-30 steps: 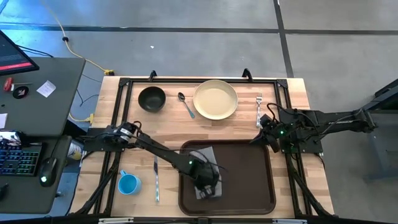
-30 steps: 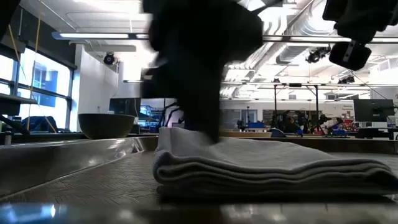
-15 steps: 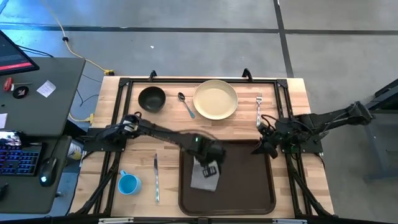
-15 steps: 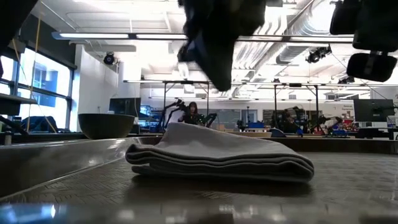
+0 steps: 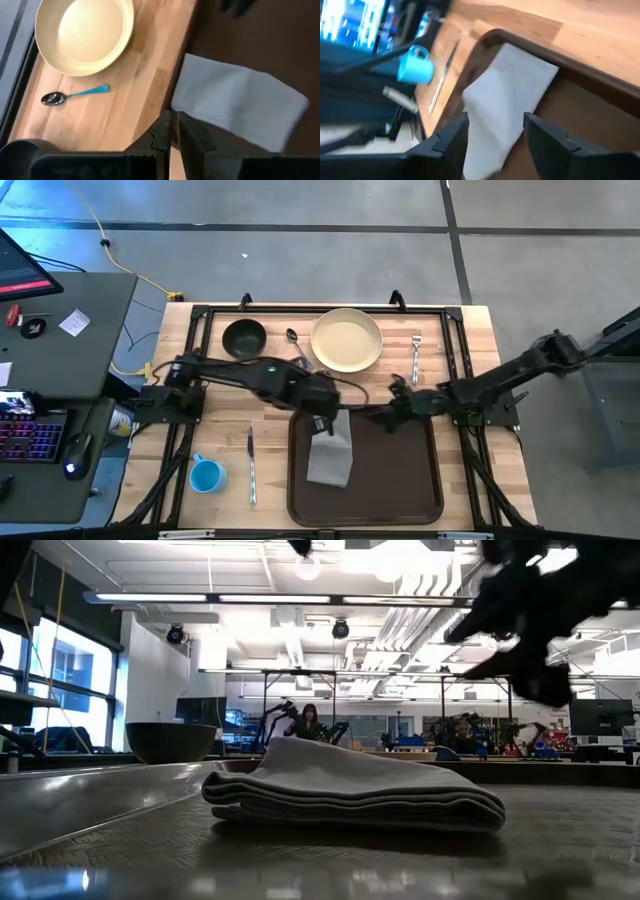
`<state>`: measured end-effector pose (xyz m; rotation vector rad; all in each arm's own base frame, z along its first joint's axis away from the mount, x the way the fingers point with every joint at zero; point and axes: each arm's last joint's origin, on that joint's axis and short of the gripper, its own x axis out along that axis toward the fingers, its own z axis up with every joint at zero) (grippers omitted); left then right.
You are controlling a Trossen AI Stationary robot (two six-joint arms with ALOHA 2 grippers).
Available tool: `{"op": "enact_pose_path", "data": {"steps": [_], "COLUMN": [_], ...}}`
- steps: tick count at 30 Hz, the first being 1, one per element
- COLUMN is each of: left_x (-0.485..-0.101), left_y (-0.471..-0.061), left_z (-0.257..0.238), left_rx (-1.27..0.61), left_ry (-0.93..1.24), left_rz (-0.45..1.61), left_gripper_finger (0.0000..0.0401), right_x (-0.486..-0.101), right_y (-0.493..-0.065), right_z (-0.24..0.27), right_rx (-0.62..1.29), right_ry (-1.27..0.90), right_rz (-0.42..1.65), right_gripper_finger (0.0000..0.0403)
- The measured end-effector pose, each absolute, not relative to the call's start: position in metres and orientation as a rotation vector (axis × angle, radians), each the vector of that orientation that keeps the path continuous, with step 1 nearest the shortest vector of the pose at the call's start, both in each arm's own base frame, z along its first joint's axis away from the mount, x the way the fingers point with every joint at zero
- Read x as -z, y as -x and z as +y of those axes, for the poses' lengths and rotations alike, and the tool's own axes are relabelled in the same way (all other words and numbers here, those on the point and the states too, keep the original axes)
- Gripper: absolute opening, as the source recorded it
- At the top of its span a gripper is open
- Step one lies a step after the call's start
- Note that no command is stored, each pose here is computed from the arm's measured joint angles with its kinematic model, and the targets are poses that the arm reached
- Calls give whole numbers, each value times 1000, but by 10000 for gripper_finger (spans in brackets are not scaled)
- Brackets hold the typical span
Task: Set up tray
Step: Put the gray table napkin on the brown tray
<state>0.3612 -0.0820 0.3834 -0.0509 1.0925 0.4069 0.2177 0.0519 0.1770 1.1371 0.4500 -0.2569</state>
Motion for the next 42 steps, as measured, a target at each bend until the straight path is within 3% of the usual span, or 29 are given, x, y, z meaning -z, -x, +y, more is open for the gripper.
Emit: {"op": "enact_pose_path", "data": {"steps": [6,10,15,19,25,31,36,42], "left_x": [-411,-410,-387,-375,-367,-364,-363,-363], "left_y": [-320,-289,-256,-237,-222,-221,-220,-219], "left_z": [-96,-104,-103,-99,-97,-96,-96,-96], "left_rx": [-336,-287,-204,-158,-179,-186,-192,-193], "left_ry": [82,129,329,494,452,417,408,409], "left_rz": [979,865,674,572,594,618,634,639], "left_gripper_finger": [67,67,67,67,67,67,67,67], "right_x": [-153,-151,-144,-153,-147,-128,-130,-131], "right_y": [-249,-276,-295,-302,-307,-313,-317,-318], "right_z": [29,21,20,26,19,21,22,21], "right_rx": [347,299,390,442,529,521,539,538], "right_ry": [-1249,-1243,-1251,-1221,-1236,-1298,-1288,-1286], "right_rz": [455,543,778,840,799,837,758,735], "right_gripper_finger": [143,127,141,168,207,211,192,141]}}
